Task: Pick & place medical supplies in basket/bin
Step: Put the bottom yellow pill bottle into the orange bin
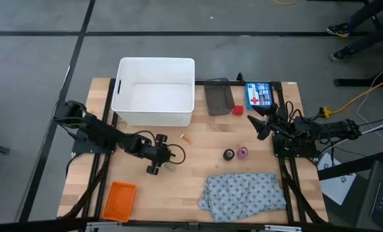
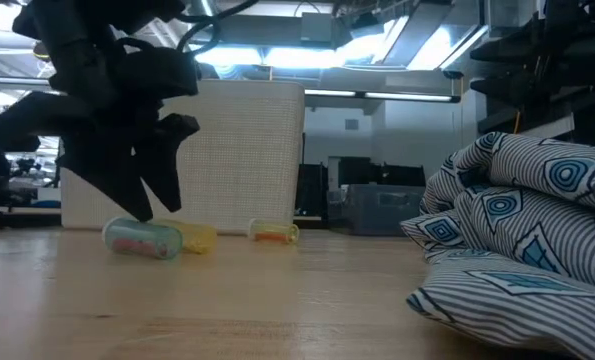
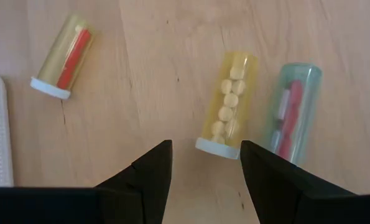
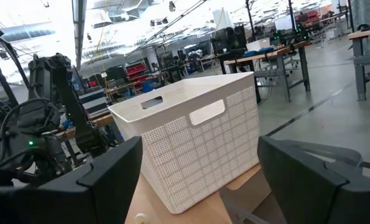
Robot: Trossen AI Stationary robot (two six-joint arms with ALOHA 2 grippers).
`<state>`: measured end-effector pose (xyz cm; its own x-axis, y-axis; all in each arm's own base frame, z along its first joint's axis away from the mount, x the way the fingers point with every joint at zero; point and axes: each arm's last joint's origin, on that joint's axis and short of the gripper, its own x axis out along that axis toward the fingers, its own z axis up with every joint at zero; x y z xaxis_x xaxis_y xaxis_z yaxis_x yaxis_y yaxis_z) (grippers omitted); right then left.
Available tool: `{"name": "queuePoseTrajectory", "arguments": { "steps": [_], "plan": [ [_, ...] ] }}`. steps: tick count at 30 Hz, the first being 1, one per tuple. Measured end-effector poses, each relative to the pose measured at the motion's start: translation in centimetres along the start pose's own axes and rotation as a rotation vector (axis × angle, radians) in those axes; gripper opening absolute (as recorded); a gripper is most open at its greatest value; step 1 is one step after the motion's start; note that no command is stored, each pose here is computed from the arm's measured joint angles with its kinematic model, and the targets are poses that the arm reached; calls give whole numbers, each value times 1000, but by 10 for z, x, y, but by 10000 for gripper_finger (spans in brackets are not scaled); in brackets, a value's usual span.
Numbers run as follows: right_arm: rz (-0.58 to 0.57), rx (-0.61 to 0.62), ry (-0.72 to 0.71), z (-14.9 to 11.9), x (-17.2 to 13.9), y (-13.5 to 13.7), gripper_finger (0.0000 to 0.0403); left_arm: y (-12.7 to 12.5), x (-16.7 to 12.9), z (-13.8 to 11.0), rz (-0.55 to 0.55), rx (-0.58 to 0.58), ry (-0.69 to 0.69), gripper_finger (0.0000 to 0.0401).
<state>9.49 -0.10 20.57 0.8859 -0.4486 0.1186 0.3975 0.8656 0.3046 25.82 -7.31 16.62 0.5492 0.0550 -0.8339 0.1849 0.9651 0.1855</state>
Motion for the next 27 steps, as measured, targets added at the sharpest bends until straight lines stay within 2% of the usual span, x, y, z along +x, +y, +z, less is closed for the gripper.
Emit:
{"name": "queuePoseTrajectory", "arguments": {
  "steps": [14, 27],
  "plan": [
    [0, 0, 0, 0, 0, 0, 317, -4, 15, -5, -28, 22, 61, 181],
    [0, 3, 0, 0, 0, 0, 317, -3, 14, 1, -20, 35, 0, 176]
  ]
}}
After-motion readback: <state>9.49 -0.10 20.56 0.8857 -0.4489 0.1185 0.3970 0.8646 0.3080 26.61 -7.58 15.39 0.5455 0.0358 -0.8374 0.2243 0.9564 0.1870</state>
